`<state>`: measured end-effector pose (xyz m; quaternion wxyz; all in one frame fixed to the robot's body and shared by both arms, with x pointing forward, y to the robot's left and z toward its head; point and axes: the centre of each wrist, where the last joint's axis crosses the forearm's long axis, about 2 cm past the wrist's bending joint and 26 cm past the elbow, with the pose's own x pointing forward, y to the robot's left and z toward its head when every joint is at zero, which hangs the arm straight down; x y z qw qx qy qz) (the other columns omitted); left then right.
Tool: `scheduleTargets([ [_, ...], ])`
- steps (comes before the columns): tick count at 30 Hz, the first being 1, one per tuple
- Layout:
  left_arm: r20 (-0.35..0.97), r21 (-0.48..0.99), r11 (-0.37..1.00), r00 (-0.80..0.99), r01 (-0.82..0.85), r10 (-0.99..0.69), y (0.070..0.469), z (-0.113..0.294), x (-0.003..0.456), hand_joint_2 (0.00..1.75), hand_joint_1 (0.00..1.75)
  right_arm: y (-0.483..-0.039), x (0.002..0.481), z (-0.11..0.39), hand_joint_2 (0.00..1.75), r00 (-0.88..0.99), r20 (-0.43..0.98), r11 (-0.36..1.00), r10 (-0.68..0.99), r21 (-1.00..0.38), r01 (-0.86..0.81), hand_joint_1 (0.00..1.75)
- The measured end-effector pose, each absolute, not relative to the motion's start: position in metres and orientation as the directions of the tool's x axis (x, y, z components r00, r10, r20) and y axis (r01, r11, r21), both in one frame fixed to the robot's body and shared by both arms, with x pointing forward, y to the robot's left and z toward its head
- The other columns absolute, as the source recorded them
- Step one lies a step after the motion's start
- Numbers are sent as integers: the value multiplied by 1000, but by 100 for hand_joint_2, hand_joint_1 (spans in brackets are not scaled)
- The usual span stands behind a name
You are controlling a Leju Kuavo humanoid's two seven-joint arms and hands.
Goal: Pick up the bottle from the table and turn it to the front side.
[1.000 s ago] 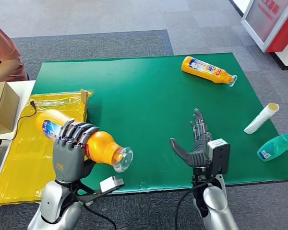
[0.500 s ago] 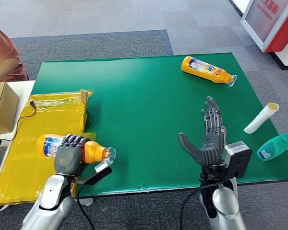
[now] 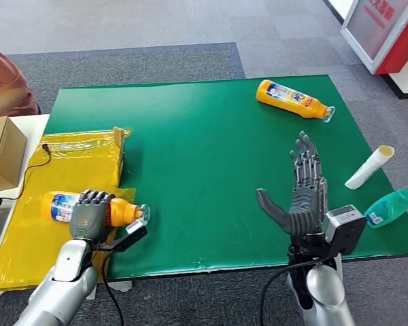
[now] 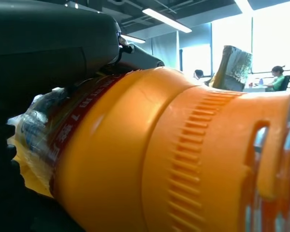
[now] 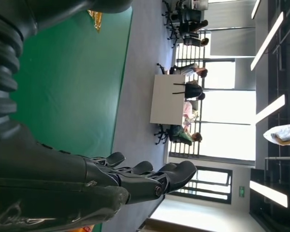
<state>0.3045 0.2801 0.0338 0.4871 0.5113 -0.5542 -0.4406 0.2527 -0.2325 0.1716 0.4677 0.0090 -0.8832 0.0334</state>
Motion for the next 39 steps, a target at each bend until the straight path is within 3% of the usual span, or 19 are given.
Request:
scheduleTargets([
  [2, 81, 986, 79, 9, -145, -997, 282, 33, 305, 175, 23, -233, 252, 171, 175, -561, 828, 998, 16, -52, -48, 0],
  [3, 79, 986, 76, 17, -149, -997, 282, 33, 306, 175, 0, -233, 251, 170, 175, -559, 829, 997, 16, -52, -48, 0],
  [16, 88, 983, 77, 63, -164, -994, 284, 32, 308, 175, 0, -234, 247, 166, 175, -546, 837, 997, 20, -55, -47, 0],
  [29, 105, 966, 103, -5, -236, -994, 282, 38, 294, 175, 0, -232, 240, 160, 175, -526, 850, 998, 15, -44, -43, 0],
  [34, 310, 894, 317, -72, -318, -948, 271, 52, 288, 175, 0, -232, 235, 158, 175, -522, 853, 998, 19, -44, -34, 0],
  [39, 656, 639, 680, -207, -359, -726, 253, 84, 271, 175, 0, -233, 221, 154, 175, -517, 855, 998, 47, -62, -13, 0],
])
